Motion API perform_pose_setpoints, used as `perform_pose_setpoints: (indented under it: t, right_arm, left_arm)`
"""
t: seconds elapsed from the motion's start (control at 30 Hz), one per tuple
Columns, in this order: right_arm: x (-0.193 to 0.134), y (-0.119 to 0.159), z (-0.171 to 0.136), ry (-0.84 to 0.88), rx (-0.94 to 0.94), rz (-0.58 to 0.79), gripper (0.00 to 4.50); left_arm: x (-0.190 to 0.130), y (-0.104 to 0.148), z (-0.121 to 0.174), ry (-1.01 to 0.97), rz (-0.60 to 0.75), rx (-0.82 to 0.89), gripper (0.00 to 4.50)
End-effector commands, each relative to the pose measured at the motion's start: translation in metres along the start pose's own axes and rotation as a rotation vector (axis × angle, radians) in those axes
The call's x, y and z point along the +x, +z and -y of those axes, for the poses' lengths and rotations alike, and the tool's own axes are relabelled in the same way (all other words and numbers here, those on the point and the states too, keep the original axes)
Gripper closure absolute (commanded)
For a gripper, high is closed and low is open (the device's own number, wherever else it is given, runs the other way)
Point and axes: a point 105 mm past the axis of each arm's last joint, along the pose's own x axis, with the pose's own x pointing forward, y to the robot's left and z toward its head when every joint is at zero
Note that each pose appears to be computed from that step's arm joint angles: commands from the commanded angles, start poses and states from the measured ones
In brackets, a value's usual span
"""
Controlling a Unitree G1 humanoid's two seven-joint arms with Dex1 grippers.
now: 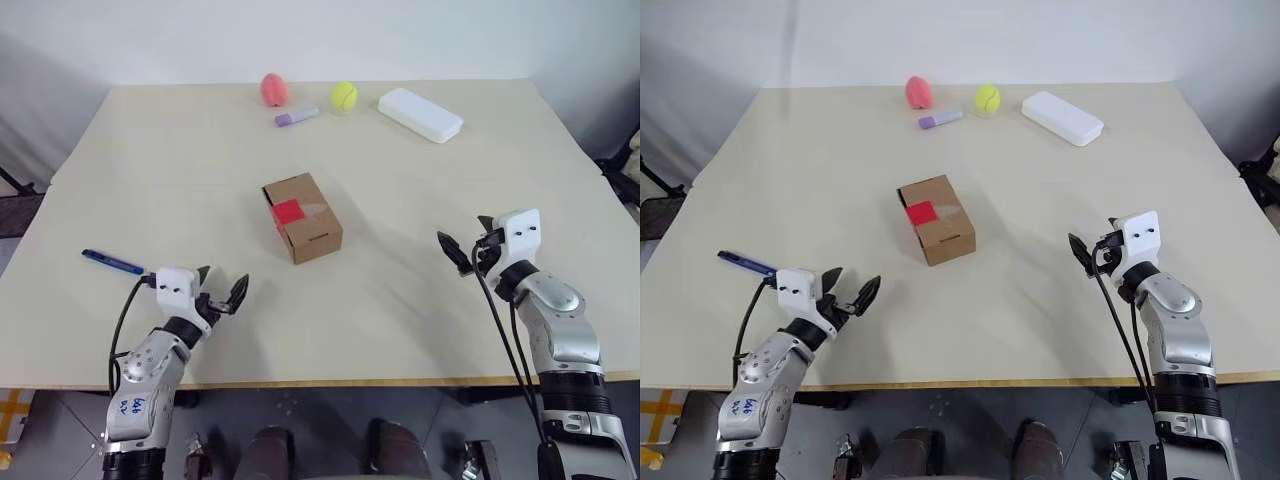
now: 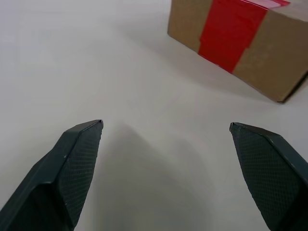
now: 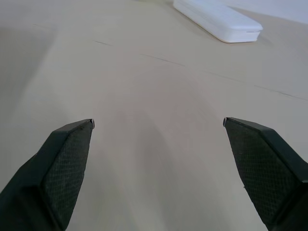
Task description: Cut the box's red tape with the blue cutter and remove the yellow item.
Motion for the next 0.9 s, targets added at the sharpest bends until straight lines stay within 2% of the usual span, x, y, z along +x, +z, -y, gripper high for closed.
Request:
perform_pose_setpoints:
  t: [0.03,0.23,0.3,0.4,0.77,0.8,0.9]
  right_arm:
    - [-0.003,0.012,0.008,-0.038,-0.014,0.045,0.0]
    - [0.0,0.005,0.011,-0.102,-0.023,-0.056,0.0]
    - [0.003,0.012,0.004,-0.073,-0.02,-0.028,0.0]
    - [0.005,0.014,-0.004,-0.04,0.02,-0.034,0.62]
    - [0.036,0.034,-0.031,0.115,0.004,-0.006,4.5]
    - [0.039,0.035,-0.033,0.127,0.001,-0.007,4.5]
    - [0.057,0.041,-0.041,0.159,0.004,-0.011,4.5]
  left_arm:
    - [0.0,0.008,-0.009,0.028,0.014,0.087,0.02]
    - [0.012,0.007,-0.006,0.026,-0.013,0.048,0.02]
    - [0.017,0.015,0.004,-0.033,0.031,0.087,0.02]
    - [0.022,0.018,0.011,-0.073,0.044,0.03,0.63]
    - [0.047,0.02,0.014,-0.089,0.049,-0.011,4.17]
    - [0.048,0.02,0.014,-0.091,0.049,-0.01,4.49]
    - [0.057,0.021,0.015,-0.107,0.042,-0.007,4.49]
